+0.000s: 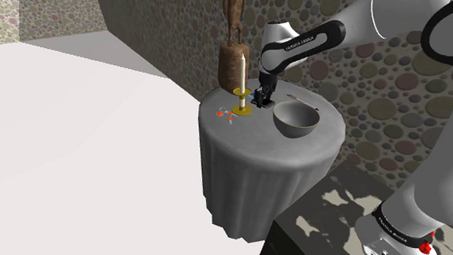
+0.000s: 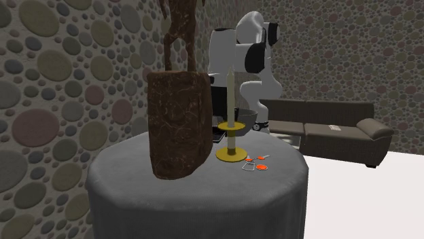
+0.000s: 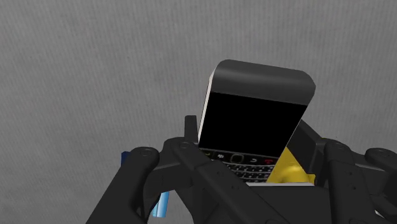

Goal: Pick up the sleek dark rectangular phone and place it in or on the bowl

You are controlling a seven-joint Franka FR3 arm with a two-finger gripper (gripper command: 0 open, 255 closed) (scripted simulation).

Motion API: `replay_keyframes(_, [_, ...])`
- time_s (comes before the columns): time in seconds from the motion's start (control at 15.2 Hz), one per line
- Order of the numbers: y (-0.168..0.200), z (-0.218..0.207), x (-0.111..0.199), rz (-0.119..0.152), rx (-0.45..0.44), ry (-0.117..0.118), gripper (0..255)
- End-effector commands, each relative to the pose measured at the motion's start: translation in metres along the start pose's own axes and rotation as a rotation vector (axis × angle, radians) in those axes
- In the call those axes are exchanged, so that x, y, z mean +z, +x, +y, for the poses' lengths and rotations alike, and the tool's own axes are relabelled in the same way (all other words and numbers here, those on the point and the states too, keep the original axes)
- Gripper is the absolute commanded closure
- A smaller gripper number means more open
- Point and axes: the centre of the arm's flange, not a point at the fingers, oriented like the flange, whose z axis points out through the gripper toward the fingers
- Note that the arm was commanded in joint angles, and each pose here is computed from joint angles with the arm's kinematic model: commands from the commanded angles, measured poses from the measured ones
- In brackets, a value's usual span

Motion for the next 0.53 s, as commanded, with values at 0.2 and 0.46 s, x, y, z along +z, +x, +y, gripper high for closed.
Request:
replay_keyframes(0.2, [0.000,0.000,-0.026,0.000,0.000,0.000,255])
replay_keyframes(0.46, [0.001,0.001,-0.047,0.000,0.000,0.000,255])
